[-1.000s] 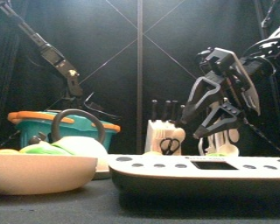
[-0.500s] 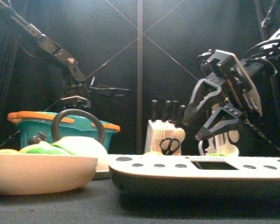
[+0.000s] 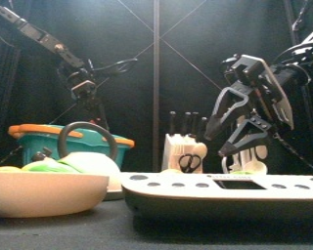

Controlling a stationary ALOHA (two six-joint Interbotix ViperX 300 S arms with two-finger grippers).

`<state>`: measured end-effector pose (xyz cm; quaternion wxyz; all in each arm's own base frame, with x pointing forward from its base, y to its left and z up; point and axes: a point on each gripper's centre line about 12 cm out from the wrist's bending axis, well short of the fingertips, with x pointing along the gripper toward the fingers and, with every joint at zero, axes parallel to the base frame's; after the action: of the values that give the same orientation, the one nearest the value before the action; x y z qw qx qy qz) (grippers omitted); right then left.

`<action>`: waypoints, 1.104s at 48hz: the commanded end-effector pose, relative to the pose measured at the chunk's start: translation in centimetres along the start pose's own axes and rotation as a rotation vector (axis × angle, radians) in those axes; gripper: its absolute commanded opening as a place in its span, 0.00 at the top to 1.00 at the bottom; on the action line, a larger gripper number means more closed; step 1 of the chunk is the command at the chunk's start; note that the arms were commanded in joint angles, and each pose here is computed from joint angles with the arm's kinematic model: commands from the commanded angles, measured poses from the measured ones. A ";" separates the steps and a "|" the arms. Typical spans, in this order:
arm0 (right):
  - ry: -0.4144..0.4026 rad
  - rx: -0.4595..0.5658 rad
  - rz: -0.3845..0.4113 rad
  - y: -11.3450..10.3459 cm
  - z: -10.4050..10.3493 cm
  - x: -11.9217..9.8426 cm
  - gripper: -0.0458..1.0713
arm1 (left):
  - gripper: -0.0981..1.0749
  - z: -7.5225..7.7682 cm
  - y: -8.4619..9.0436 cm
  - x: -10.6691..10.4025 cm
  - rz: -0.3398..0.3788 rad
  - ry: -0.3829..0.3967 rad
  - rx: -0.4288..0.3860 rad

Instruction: Grab orange

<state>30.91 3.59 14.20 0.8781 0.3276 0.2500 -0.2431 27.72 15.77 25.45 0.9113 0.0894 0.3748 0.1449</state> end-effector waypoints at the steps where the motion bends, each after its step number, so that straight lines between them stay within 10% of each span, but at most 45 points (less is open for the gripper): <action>1: -0.015 0.008 0.019 0.6 0.5 -0.2 0.17 | 0.48 1.6 0.2 -1.7 0.039 -0.129 -0.049; 13: -0.024 -0.054 0.060 1.4 0.5 -0.7 0.17 | 0.48 3.2 -2.7 -2.9 0.011 -0.380 -0.326; 32: -0.062 -0.270 0.171 4.0 0.7 -3.2 0.17 | 0.48 5.9 -10.8 -3.9 -0.153 -0.533 -0.374; 43: -0.099 -0.386 0.240 5.5 0.4 -5.4 0.17 | 0.48 5.2 -12.5 -3.0 -0.158 -0.504 -0.612; 53: -0.131 -0.401 0.232 5.8 0.5 -6.5 0.17 | 0.48 5.0 -14.4 -1.4 -0.165 -0.470 -0.577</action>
<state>29.49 8.79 19.64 0.9604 0.1440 0.2151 -0.1027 32.42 1.96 25.49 0.9658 -0.1766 0.1127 0.1527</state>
